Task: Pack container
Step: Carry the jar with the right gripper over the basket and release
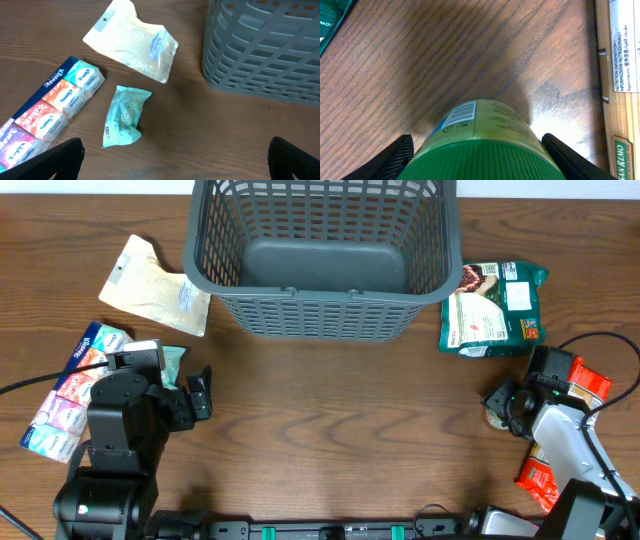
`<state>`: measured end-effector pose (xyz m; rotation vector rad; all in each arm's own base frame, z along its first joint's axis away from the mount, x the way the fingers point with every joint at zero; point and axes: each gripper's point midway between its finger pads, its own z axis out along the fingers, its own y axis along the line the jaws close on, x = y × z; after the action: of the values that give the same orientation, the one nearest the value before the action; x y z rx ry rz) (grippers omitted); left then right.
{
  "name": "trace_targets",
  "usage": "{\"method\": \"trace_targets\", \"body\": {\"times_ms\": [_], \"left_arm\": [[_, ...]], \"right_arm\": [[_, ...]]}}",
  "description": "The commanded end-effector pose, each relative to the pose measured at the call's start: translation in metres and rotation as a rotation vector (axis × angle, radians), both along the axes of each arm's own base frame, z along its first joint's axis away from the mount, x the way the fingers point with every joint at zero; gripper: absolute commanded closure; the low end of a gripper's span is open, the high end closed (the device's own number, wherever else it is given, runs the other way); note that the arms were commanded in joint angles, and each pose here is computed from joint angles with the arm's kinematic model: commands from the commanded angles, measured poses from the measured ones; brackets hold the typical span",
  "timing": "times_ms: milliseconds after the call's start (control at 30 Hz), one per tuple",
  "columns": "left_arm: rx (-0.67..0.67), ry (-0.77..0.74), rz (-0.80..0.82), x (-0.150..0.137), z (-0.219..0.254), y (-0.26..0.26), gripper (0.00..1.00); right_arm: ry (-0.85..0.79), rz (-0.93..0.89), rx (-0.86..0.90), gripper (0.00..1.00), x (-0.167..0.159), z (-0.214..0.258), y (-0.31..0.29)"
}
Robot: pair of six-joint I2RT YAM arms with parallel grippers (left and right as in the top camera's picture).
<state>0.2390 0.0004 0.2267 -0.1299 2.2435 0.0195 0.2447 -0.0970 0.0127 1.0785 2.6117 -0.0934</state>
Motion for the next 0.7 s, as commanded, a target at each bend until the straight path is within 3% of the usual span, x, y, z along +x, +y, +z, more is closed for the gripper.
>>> {"method": "trace_targets", "body": {"times_ms": [0, 67, 367, 667], "left_arm": [[0.001, -0.018, 0.022, 0.001, 0.008, 0.004, 0.01], [0.001, -0.017, 0.023, 0.0, 0.008, 0.004, 0.01], [0.001, -0.017, 0.022, 0.0, 0.008, 0.004, 0.01], [0.001, -0.017, 0.022, 0.0, 0.008, 0.004, 0.01]], "right_arm": [[0.022, -0.01, 0.018, 0.86, -0.006, -0.006, 0.002], [0.022, -0.01, 0.018, 0.99, -0.006, -0.003, 0.002], [-0.116, 0.033, -0.036, 0.99, 0.035, 0.083, -0.009], [-0.393, 0.322, -0.155, 0.99, 0.1, 0.24, 0.011]]}}
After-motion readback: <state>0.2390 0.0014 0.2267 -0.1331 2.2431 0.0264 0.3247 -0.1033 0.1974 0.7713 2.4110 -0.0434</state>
